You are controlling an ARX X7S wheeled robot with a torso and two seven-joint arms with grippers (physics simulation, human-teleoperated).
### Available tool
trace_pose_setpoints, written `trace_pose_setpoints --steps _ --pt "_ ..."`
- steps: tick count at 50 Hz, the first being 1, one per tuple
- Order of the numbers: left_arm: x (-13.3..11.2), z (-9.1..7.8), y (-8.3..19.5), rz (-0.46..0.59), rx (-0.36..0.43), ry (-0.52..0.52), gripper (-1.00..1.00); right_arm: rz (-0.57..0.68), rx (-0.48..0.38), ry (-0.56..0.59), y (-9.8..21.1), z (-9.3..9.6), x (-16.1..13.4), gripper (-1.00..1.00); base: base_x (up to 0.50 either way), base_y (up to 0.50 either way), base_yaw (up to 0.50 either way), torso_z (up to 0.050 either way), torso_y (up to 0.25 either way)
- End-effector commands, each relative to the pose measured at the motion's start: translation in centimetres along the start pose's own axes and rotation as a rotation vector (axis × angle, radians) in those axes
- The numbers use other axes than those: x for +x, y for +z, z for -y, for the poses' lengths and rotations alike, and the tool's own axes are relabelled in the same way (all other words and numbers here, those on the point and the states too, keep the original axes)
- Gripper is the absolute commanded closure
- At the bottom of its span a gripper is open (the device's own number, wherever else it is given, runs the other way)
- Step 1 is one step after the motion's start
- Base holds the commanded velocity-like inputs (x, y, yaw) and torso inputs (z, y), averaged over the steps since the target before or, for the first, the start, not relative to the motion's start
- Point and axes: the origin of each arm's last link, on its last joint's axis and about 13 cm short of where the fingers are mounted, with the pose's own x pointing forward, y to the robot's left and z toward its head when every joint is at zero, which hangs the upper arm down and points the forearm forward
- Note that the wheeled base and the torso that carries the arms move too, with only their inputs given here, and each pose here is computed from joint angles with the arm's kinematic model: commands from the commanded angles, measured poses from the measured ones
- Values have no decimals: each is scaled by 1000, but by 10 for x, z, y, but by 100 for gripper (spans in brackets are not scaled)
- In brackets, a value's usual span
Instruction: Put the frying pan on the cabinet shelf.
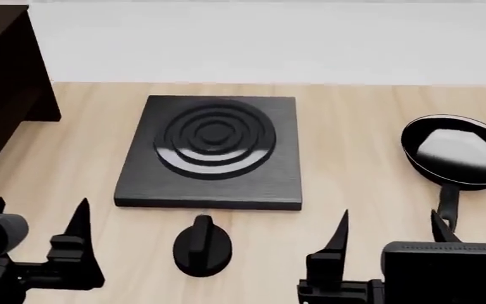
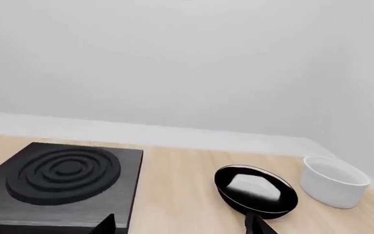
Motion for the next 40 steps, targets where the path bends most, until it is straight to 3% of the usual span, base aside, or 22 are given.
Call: trace_pose_setpoints --steps 1,33,40 --pt "0 2 0 9 -13 -13 -100 -2 -3 -5 -3 3 2 -100 500 0 0 0 0" --pt "2 1 -4 0 -17 -5 -100 -9 -20 9 -5 3 0 -100 500 0 0 0 1" --pt "1 1 -3 2 -18 -4 -100 -33 6 -45 0 8 3 -100 332 0 0 0 0"
